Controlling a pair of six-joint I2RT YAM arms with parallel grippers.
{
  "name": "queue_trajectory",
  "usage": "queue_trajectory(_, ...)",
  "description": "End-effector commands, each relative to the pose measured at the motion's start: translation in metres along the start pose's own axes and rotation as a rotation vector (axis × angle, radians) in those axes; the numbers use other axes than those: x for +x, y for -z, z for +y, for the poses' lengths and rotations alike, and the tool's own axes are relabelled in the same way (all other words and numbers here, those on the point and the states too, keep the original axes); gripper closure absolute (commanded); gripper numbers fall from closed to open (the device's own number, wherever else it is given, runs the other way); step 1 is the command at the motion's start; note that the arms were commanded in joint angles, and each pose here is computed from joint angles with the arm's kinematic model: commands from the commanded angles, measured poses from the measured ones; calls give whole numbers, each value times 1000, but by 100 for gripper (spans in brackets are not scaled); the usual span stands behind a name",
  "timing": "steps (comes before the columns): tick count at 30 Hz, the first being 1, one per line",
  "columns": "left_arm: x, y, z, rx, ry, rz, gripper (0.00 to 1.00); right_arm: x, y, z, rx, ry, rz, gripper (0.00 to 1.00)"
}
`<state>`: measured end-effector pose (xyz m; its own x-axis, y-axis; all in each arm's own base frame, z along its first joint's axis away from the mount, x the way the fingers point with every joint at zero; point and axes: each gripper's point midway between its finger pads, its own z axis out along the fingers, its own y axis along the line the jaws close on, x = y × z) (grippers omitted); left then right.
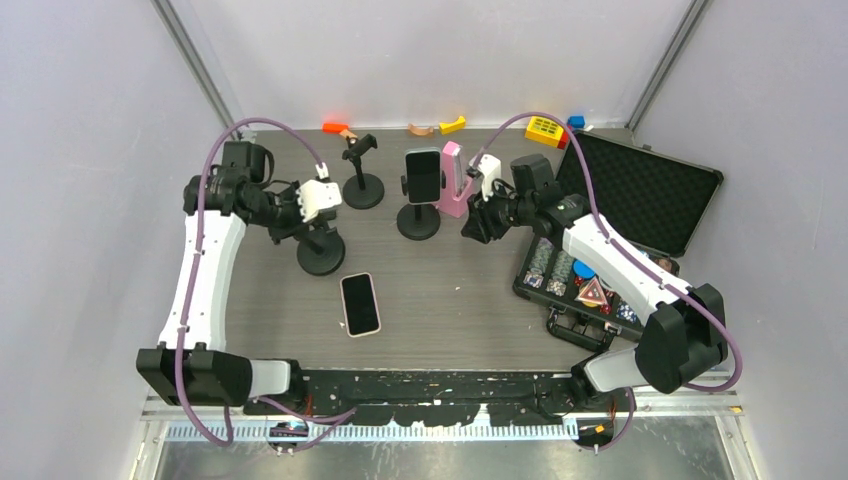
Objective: Place the phone on the phone stand
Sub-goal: Pick up the phone stand at the center of the board, then place the phone stand at the center of the board.
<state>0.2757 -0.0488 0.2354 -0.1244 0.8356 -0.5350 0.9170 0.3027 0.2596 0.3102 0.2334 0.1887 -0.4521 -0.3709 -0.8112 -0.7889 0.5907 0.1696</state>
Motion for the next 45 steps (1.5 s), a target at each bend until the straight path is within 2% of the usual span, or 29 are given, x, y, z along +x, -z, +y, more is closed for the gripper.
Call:
queue_trajectory(1,-51,20,-18,39,-89,-160,100,-19,11,1,6,13,-54,60)
queue_trajectory(6,-100,6,-52,146,-185,-229,100,-33,22,4,13,-22,-66,57)
queue_trajectory(8,-118,-2,-64,190,-223,-266,100,-37,29,7,11,-23,-60,45)
queue_trajectory(14,-164,-29,-110,362,-397,-377,100,-28,51,17,31,-21,-48,39)
queue_trajectory(21,-193,-74,-161,544,-603,-372,100,-9,63,21,70,-30,-75,14)
queue_trajectory(25,-199,-92,-172,593,-688,-296,100,-7,67,18,87,-15,-97,12)
queue_trajectory(31,-204,-108,-164,580,-769,-250,100,-2,71,15,73,-20,-110,12)
queue_trajectory(40,-183,-130,-150,578,-882,-118,100,4,70,8,69,-28,-108,13)
queue_trajectory(42,-182,-133,-150,589,-862,-105,94,5,70,9,62,-23,-107,13)
queue_trajectory(45,-186,-138,-147,561,-812,-101,74,7,71,13,42,-14,-103,13)
